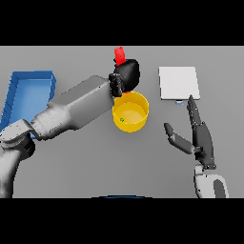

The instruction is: Pick up the red beaker and tilt it to pour out 1 green nut into yellow bowl. Pick up the yellow bowl and place it on the metallic measuring scale.

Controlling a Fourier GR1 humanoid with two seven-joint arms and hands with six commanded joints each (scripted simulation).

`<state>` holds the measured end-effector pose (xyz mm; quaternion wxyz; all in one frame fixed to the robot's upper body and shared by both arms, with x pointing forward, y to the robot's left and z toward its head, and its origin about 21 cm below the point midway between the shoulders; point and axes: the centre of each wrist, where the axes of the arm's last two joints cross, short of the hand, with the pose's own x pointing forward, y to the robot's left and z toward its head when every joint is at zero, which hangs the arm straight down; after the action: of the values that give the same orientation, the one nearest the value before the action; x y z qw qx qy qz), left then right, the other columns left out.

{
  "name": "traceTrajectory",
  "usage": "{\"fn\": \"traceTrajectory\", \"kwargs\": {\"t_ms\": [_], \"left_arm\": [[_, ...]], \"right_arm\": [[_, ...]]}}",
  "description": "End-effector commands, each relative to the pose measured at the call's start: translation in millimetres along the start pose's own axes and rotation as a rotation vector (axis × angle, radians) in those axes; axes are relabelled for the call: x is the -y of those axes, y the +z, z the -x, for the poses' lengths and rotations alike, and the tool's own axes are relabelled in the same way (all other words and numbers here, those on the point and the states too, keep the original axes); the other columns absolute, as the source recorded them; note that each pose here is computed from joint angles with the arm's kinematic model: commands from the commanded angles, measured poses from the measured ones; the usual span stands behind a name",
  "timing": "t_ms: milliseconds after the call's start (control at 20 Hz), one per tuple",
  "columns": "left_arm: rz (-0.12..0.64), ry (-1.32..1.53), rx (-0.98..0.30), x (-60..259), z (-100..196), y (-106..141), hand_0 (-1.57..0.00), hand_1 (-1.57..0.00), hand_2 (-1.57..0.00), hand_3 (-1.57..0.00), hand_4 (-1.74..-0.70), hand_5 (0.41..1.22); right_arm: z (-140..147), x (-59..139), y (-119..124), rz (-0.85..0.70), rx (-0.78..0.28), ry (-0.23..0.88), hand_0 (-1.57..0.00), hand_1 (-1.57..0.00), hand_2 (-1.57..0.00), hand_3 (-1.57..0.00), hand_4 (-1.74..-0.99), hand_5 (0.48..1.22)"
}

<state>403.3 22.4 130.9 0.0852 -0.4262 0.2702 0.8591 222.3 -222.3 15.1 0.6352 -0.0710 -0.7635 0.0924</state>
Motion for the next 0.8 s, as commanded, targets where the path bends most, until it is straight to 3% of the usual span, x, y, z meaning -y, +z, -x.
{"fn": "traceTrajectory", "kwargs": {"t_ms": [0,100,250,450,600,750], "left_arm": [[-0.004,-0.041,0.001,-5.0,8.7,2.6,-1.57,-1.57,-1.57,-1.57,-1.73,1.221],[-0.009,-0.096,-0.004,-15.7,18.1,5.5,-1.57,-1.57,-1.57,-1.57,-1.73,1.221],[-0.013,-0.167,-0.089,-37.7,68.1,21.4,-1.57,-1.57,-1.57,-1.57,-1.73,1.221],[-0.027,-0.027,-0.285,-30.8,139.6,52.8,-1.57,-1.57,-1.57,-1.57,-1.72,1.221],[-0.022,0.249,-0.461,-19.0,194.6,87.8,-1.57,-1.57,-1.57,-1.57,-1.73,1.221],[-0.062,0.739,-0.627,31.6,230.3,125.5,-1.57,-1.57,-1.57,-1.51,-1.73,1.221]], "right_arm": [[2.9,-1.5,1.8,0.001,-0.009,0.006,0.0,0.0,0.0,0.0,-1.128,0.575],[2.5,-1.9,4.7,0.003,-0.006,0.01,0.0,0.0,0.0,0.0,-1.138,0.572],[1.1,-2.7,-0.5,-0.003,-0.013,0.014,0.0,0.0,0.0,0.0,-1.135,0.563],[-1.9,-6.1,-1.5,-0.014,0.012,-0.001,0.0,0.0,0.0,0.0,-1.128,0.554],[-0.6,-4.6,-3.1,-0.036,0.011,-0.013,0.0,0.0,0.0,0.0,-1.104,0.563],[0.7,-6.3,-5.6,-0.052,0.008,-0.011,0.0,0.0,0.0,0.0,-1.105,0.578]]}}
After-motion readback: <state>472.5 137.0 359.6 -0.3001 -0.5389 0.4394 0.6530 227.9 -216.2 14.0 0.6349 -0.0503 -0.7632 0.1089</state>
